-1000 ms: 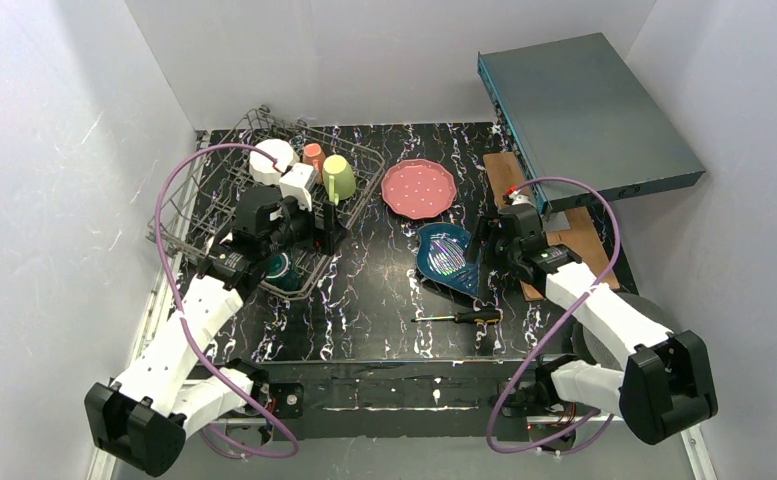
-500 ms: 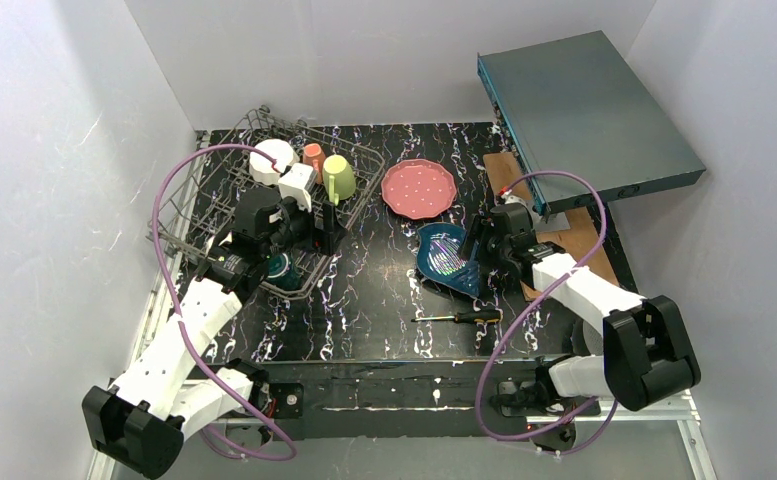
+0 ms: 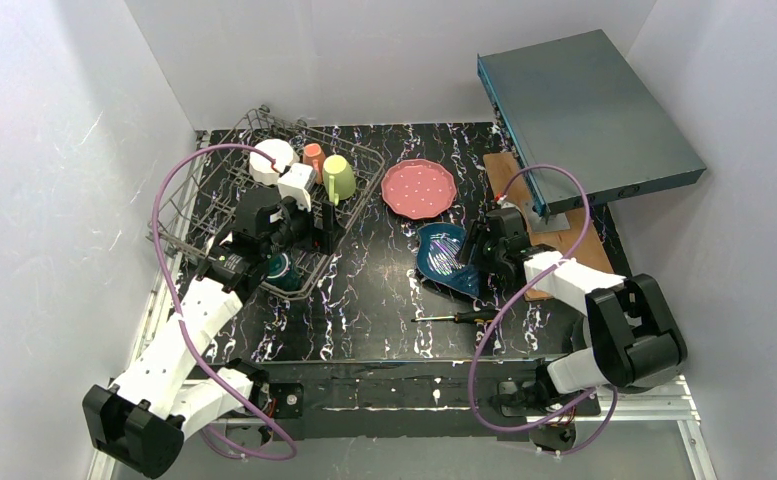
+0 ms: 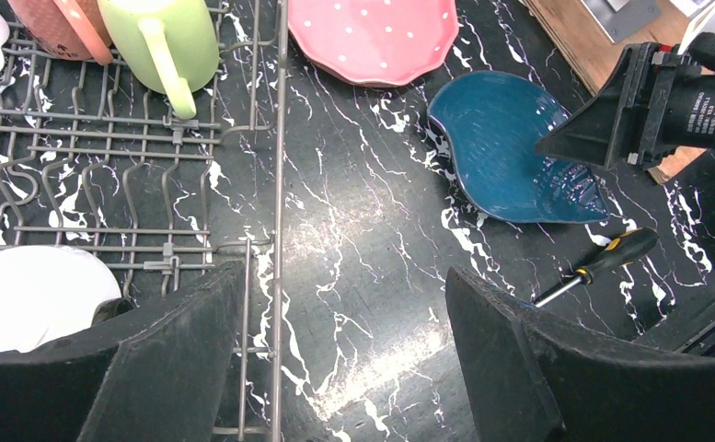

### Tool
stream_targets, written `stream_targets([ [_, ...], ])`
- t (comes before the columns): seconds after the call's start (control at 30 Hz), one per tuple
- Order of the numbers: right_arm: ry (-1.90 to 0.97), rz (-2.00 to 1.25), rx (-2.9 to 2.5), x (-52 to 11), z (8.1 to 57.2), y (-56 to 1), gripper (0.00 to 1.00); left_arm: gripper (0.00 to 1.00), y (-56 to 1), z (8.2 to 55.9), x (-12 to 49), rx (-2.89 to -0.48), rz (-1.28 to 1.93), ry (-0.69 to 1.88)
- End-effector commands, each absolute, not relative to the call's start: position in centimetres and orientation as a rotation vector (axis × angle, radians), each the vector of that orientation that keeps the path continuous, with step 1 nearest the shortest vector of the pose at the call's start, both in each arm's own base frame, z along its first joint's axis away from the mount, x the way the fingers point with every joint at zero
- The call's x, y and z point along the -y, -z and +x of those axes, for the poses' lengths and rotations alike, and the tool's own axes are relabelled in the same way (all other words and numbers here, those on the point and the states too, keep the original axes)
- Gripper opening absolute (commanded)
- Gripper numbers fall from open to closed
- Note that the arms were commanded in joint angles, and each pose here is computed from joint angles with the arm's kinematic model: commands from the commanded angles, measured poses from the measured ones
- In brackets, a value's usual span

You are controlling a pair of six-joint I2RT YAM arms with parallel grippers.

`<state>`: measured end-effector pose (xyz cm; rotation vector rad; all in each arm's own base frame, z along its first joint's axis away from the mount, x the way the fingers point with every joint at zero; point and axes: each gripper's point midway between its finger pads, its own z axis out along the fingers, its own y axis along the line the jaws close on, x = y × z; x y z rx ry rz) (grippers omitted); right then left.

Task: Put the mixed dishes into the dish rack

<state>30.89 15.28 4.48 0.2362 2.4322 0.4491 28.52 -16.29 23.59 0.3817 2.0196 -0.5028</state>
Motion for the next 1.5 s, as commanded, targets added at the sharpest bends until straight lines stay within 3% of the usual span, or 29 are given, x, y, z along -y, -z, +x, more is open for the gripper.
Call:
stream_targets([
  [0.0,-0.434,0.337,-2.628,-14.7,27.0,-0.1,0.67,0.79,-23.6,28.7,16.1,-2.016,0.389,0.480],
  [0.33,-0.412,0.338,-2.626,-14.5,27.1,0.9,0.55,0.79,-22.8,29.0,16.0,-2.041,0.382,0.460],
  [0.8,-0.551,0.256,-2.525,-15.9,26.9,-0.8,0.23,0.79,-21.2,29.4,15.8,-2.089,0.375,0.414],
  [0.97,-0.613,0.272,-2.508,-16.5,26.7,-1.8,0.02,0.79,-20.6,29.5,15.8,-2.108,0.375,0.398],
  [1.33,-0.975,0.327,-2.387,-20.3,26.4,-7.4,0.01,0.80,-20.8,29.4,16.0,-2.111,0.307,0.423],
  [1.47,-1.113,0.377,-2.325,-21.4,26.2,-9.5,0.01,0.81,-21.0,27.7,17.0,-2.140,0.170,0.581],
])
